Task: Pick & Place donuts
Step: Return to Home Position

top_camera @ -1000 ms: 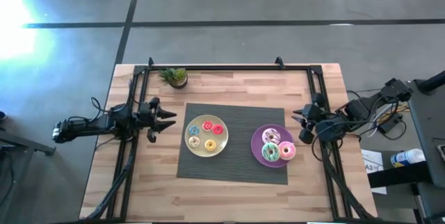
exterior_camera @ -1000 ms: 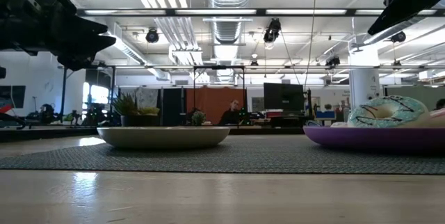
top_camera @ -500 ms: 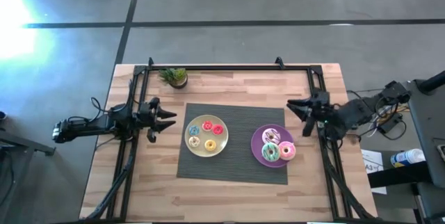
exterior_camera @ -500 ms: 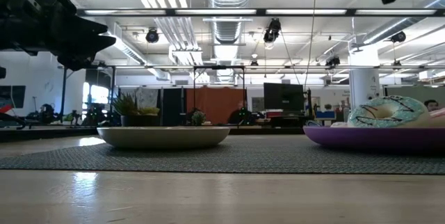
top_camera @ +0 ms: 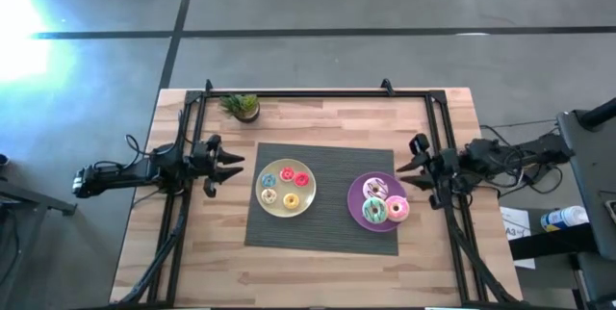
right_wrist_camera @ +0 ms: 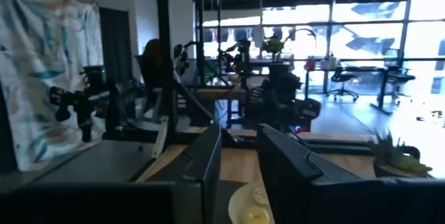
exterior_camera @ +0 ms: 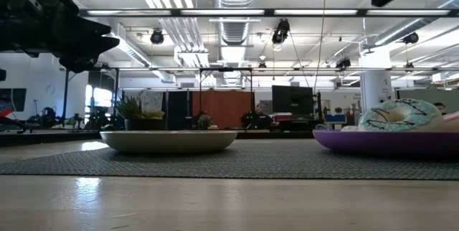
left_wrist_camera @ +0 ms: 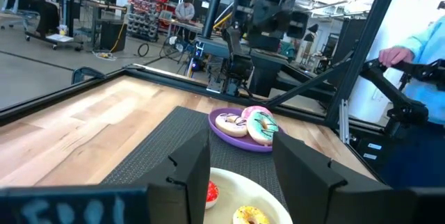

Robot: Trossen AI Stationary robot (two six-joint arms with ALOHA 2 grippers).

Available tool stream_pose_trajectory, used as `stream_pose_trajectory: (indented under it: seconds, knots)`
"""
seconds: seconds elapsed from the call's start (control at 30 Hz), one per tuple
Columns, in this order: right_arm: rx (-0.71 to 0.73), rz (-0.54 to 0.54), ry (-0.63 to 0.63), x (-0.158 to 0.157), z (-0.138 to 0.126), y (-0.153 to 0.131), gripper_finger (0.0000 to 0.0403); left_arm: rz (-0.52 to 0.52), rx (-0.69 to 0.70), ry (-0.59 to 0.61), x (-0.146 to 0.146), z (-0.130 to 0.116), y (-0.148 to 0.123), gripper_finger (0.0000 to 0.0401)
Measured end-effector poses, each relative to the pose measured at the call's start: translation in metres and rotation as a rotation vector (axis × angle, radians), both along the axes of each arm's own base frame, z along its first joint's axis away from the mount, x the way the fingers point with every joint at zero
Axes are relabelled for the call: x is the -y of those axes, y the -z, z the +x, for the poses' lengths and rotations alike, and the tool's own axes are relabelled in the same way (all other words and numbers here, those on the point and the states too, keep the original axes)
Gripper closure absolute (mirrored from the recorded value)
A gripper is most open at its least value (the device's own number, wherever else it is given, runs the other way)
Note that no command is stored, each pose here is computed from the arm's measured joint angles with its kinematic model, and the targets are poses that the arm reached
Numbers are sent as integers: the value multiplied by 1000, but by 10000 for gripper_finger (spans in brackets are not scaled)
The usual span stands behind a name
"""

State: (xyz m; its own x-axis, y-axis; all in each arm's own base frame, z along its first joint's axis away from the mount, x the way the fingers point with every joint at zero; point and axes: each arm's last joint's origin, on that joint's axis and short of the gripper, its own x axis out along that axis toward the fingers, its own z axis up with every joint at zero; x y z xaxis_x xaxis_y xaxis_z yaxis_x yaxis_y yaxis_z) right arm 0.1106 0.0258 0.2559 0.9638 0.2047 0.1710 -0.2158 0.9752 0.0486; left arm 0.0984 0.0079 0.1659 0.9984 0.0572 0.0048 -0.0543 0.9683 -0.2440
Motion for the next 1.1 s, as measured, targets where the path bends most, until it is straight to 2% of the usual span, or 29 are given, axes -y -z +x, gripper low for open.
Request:
stream_pose_trajectory:
  seconds: [0.37, 0.57, 0.8, 1.1]
  knots:
    - [109, 105, 86, 16, -22, 27, 332, 0, 0, 0, 0, 0, 0, 270]
    - [110, 76, 49, 18, -22, 42, 334, 0, 0, 0, 0, 0, 0, 270]
    - [23, 81, 45, 19, -16, 70, 325, 0, 0, 0, 0, 0, 0, 270]
    - [-37, 1, 62, 19, -15, 77, 316, 0, 0, 0, 0, 0, 0, 270]
